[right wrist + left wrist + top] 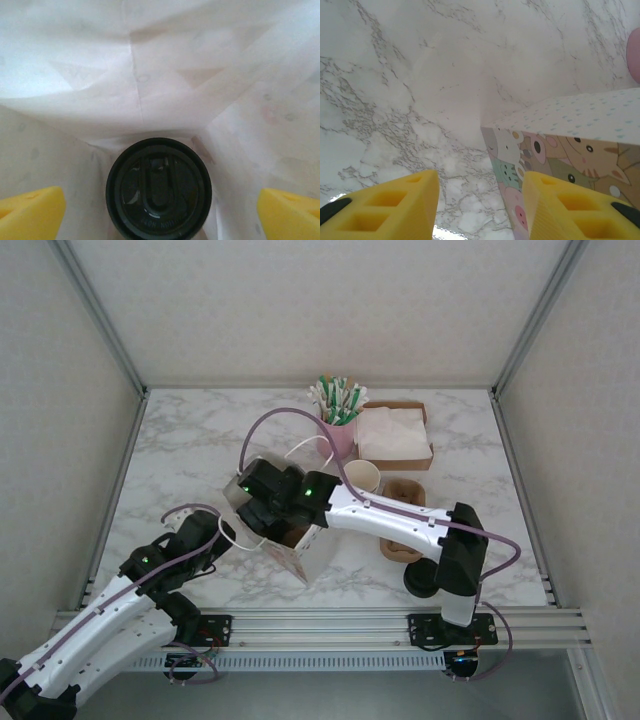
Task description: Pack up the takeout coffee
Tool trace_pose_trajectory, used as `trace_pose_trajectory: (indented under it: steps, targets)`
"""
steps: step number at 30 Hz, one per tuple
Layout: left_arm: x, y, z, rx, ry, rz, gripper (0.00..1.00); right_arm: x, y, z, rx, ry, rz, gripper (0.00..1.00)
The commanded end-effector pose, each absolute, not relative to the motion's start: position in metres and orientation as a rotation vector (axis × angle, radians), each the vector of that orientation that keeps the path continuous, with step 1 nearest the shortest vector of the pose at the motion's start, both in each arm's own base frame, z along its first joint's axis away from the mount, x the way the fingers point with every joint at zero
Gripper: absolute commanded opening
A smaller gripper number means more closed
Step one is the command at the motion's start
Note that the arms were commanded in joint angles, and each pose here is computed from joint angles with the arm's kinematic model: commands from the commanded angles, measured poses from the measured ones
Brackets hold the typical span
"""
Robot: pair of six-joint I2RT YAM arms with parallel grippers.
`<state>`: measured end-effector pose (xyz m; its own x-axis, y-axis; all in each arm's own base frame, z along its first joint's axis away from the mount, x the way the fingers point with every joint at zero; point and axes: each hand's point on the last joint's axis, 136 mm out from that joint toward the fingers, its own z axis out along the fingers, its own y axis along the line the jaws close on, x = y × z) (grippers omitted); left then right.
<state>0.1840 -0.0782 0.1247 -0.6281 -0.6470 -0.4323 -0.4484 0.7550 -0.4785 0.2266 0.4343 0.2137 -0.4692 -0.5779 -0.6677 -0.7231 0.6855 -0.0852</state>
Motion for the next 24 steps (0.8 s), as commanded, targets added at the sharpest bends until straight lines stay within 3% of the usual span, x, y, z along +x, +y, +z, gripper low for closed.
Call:
trace_pose_trajectory:
  steps: [1,15,19,24]
  targets:
    - [0.181,-0.074,0.119,-0.854,2.351,-0.412,0.48,0.227,0.423,0.263,-0.955,2.143,0.305,0.97]
    - [0.191,-0.07,0.147,-0.778,2.304,-0.366,0.47,0.233,0.366,0.425,-0.796,1.802,0.403,0.87]
    - [0.196,-0.067,0.168,-0.721,2.263,-0.359,0.47,0.267,0.332,0.436,-0.688,1.817,0.37,0.78]
    - [0.204,-0.078,0.204,-0.568,2.217,-0.419,0.47,0.32,0.295,0.437,-0.56,1.85,0.351,0.75]
